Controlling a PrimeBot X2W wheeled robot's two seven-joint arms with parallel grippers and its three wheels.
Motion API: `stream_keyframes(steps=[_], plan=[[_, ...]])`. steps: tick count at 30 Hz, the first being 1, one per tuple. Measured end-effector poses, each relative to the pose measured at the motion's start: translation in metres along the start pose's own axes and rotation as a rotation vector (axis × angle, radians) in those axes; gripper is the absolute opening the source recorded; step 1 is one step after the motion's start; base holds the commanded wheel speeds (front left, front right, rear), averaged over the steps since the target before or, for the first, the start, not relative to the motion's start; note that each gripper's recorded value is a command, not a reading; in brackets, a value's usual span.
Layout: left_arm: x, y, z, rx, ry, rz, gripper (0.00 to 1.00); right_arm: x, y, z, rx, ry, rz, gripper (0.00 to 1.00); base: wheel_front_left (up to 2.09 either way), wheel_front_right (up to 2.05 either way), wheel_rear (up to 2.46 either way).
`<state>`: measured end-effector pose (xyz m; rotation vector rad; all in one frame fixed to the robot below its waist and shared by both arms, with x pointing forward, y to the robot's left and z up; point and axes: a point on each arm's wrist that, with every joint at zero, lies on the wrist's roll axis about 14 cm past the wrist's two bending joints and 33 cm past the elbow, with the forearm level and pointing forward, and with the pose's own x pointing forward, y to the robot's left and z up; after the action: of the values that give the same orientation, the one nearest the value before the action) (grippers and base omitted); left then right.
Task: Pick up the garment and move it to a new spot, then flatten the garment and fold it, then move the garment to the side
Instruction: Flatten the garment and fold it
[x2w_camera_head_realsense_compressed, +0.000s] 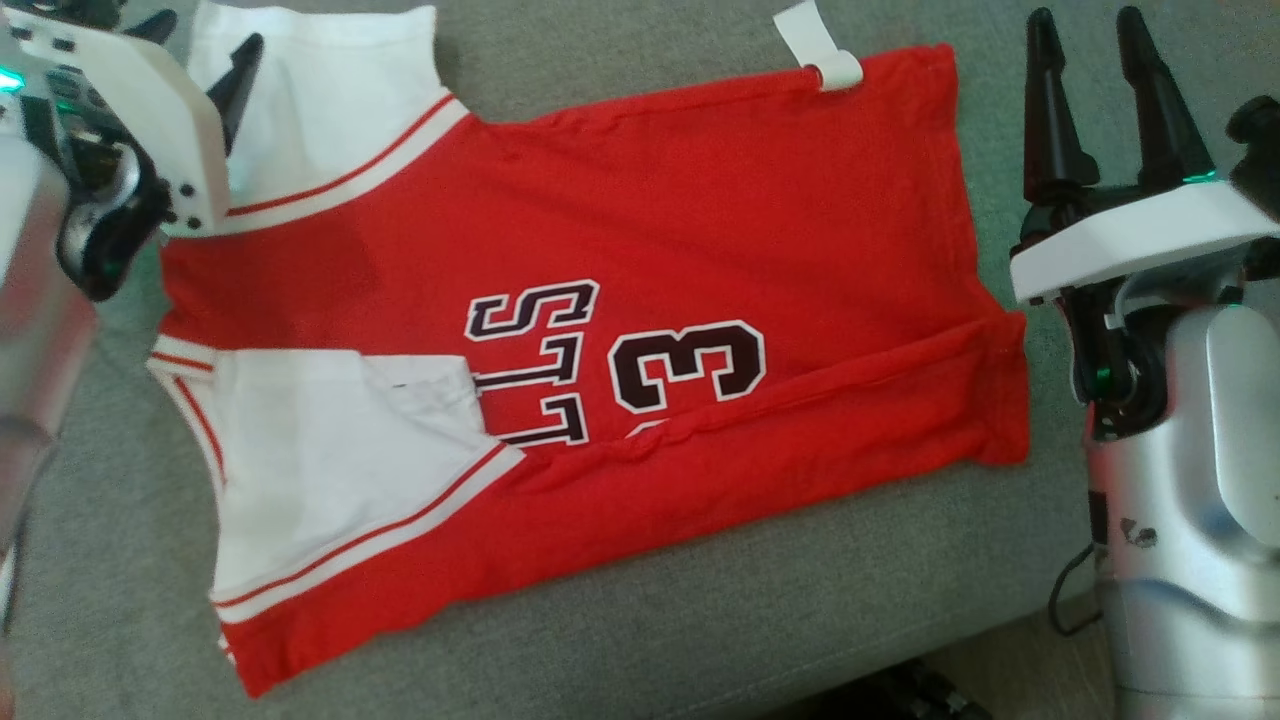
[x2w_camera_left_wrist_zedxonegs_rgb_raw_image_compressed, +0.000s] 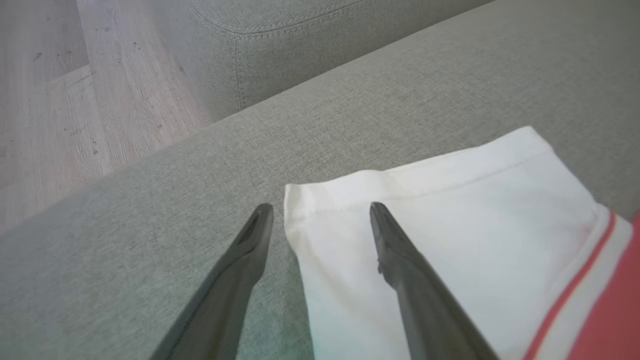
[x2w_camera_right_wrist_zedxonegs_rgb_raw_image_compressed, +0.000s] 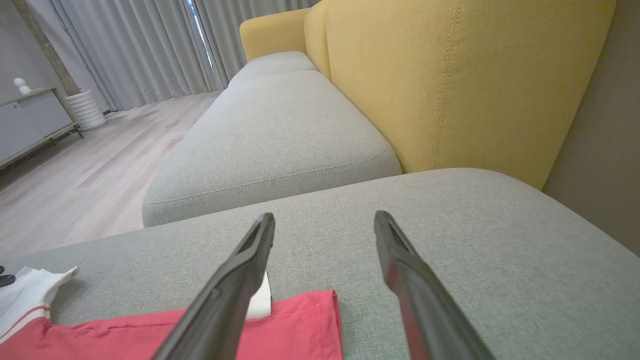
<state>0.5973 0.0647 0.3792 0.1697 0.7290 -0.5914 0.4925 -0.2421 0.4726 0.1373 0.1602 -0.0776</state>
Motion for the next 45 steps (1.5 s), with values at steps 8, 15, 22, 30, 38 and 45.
stream_keyframes(steps=[8,15,22,30,38,45], plan=[[0.018,0.007,-0.01,-0.002,0.048,0.001,1.0,0.003,-0.006,-0.007,-0.007,0.017,-0.014,1.0,0.0,0.0,0.0],[0.024,0.01,-0.01,-0.027,0.087,-0.005,1.0,0.004,-0.009,-0.008,-0.011,0.017,-0.019,1.0,0.0,0.0,0.0],[0.024,0.007,-0.011,-0.069,0.148,-0.032,0.0,0.004,-0.01,-0.008,-0.012,0.015,-0.023,1.0,0.0,0.0,0.0],[0.013,0.006,0.002,-0.06,0.036,-0.025,0.0,0.006,-0.007,-0.001,-0.022,0.002,-0.019,1.0,0.0,0.0,0.0],[-0.023,-0.01,0.057,0.032,-0.248,-0.04,0.0,0.012,0.001,0.001,-0.056,0.051,0.022,1.0,0.0,0.0,0.0],[-0.064,-0.028,0.061,0.099,-0.374,-0.057,0.0,0.021,0.004,-0.025,-0.088,0.212,0.057,1.0,0.0,0.0,0.0]])
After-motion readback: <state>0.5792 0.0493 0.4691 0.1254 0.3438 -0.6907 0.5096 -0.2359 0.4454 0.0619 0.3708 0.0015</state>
